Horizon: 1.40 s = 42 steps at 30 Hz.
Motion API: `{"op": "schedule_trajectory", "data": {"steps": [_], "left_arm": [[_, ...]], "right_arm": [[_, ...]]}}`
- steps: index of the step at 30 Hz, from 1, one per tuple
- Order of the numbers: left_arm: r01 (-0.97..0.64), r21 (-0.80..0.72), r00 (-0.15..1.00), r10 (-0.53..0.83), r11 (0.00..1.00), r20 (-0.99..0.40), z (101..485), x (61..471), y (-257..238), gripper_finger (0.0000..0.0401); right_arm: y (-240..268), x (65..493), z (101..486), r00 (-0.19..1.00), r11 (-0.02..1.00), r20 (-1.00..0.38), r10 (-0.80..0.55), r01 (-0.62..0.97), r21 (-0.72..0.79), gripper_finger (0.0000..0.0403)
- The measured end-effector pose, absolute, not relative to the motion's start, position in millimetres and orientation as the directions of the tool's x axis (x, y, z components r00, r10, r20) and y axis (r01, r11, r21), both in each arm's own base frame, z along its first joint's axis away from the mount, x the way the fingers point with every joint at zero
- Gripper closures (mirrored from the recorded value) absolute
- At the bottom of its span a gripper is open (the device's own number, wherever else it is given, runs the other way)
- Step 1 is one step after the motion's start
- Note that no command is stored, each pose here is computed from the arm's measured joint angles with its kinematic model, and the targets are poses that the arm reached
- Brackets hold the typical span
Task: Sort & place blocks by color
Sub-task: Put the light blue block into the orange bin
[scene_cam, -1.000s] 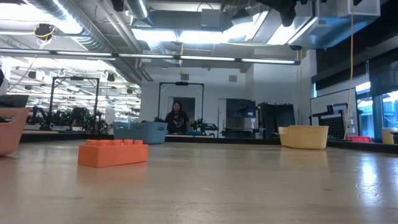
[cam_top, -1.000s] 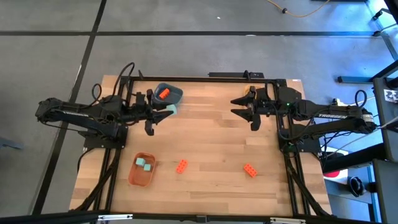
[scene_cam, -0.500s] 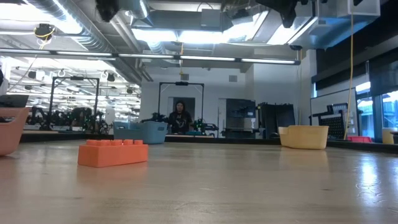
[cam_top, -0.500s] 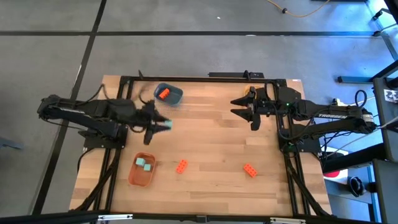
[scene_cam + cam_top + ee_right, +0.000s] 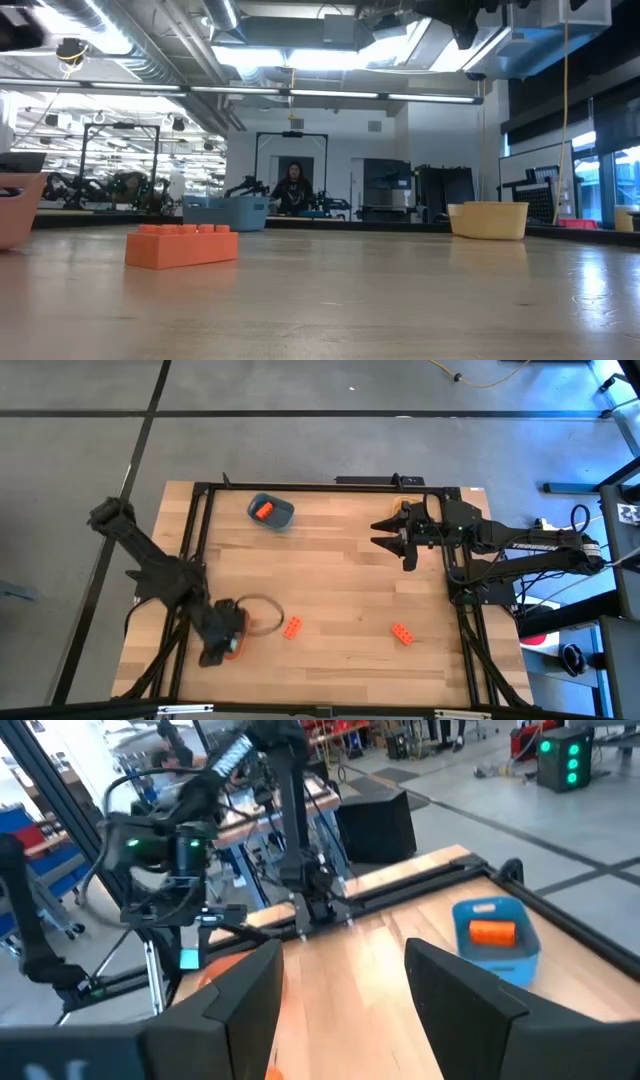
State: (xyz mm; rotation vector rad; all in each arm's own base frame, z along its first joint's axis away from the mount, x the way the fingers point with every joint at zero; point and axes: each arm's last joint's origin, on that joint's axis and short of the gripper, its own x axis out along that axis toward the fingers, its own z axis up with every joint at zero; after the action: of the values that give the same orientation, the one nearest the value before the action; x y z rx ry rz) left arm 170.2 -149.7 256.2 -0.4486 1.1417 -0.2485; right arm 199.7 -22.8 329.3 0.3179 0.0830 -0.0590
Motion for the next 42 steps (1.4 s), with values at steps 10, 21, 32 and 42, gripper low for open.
{"op": "schedule_trajectory", "data": {"steps": [10, 21, 32, 42], "left_arm": [[-0.041, -0.281, 0.288, -0.258, 0.959, -0.922, 212.4, 173.6, -180.2, 0.0277], [0.019, -0.130, 0.133, -0.131, 0.991, -0.982, 172.6, 180.1, -188.2, 0.0277], [0.013, -0.089, 0.105, -0.090, 0.996, -0.990, 161.5, 181.9, -189.6, 0.0265], [0.011, -0.095, 0.099, -0.095, 0.995, -0.991, 161.5, 181.6, -189.9, 0.0241]], "right_arm": [[-22.7, 199.1, 323.2, 0.987, 0.946, -0.154, -0.044, 0.090, 0.312, 0.0189], [-22.7, 199.1, 323.3, 0.987, 0.946, -0.153, -0.044, 0.090, 0.312, 0.0189], [-22.7, 199.0, 323.5, 0.988, 0.945, -0.151, -0.044, 0.090, 0.314, 0.0189], [-22.7, 199.1, 323.5, 0.988, 0.945, -0.151, -0.044, 0.090, 0.316, 0.0189]]}}
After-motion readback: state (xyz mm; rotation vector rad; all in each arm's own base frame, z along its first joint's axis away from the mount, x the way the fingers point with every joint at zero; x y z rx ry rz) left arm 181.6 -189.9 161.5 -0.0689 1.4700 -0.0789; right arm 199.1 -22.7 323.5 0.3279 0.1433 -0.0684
